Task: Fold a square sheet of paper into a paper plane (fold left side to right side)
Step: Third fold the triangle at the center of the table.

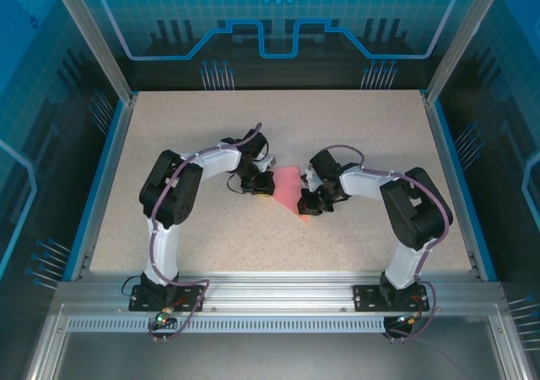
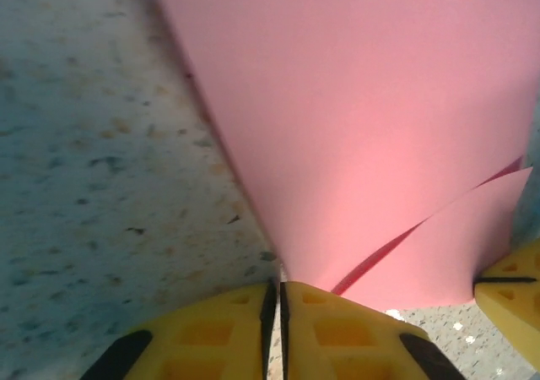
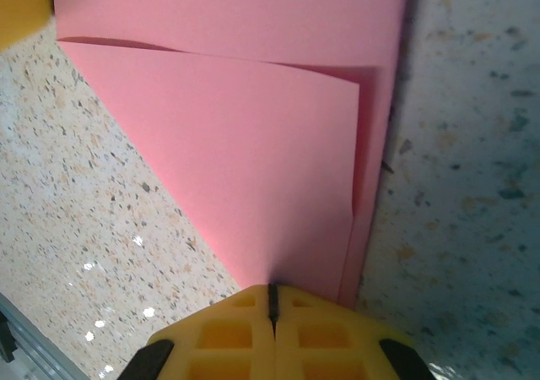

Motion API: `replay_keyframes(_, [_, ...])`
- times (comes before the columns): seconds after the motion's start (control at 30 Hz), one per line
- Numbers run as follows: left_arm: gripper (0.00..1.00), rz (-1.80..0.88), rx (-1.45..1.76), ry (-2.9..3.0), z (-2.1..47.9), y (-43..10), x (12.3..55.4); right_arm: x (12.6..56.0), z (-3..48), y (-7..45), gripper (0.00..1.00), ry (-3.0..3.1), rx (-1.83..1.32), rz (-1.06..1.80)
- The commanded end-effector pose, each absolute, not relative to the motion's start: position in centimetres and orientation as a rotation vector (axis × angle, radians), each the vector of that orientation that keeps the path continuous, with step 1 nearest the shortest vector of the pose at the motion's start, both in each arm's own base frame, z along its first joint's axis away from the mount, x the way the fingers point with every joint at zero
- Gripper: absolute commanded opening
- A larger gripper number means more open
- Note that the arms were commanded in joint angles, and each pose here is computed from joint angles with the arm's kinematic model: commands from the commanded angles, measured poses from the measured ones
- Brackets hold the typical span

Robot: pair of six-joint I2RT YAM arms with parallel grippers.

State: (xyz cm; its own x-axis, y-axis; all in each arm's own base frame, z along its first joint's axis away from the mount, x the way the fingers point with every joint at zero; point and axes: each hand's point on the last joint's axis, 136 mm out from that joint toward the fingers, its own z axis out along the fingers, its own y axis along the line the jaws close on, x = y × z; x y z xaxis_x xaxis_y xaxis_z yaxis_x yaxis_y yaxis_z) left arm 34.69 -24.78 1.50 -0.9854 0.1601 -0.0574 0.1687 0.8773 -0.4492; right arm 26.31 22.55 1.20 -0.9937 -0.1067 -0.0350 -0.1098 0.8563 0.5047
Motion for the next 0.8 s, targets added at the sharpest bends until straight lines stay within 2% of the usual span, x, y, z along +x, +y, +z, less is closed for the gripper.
replay_keyframes(0.0, [0.22,-0.569,0.188,2.991,3.2,-21.6,36.4,25.9,1.8,21.6,0.04,2.997,-0.198,0.781])
replay_keyframes(0.1, [0.26,-0.627,0.138,2.945,5.3,-21.7,36.4,27.1,4.2,21.9,0.15,2.884,-0.255,0.790])
replay_keyframes(0.33, [0.37,-0.829,-0.068,2.889,8.0,-22.2,34.6,29.2,7.1,19.3,0.39,2.747,-0.400,0.572])
replay_keyframes(0.53, [0.45,-1.133,-0.252,2.870,7.2,-25.1,33.0,30.4,7.2,20.8,0.45,2.676,-0.512,0.644])
replay_keyframes(0.77, [0.47,-1.190,-0.253,2.915,5.2,-27.8,32.5,29.7,7.8,21.2,0.48,2.616,-0.559,0.584])
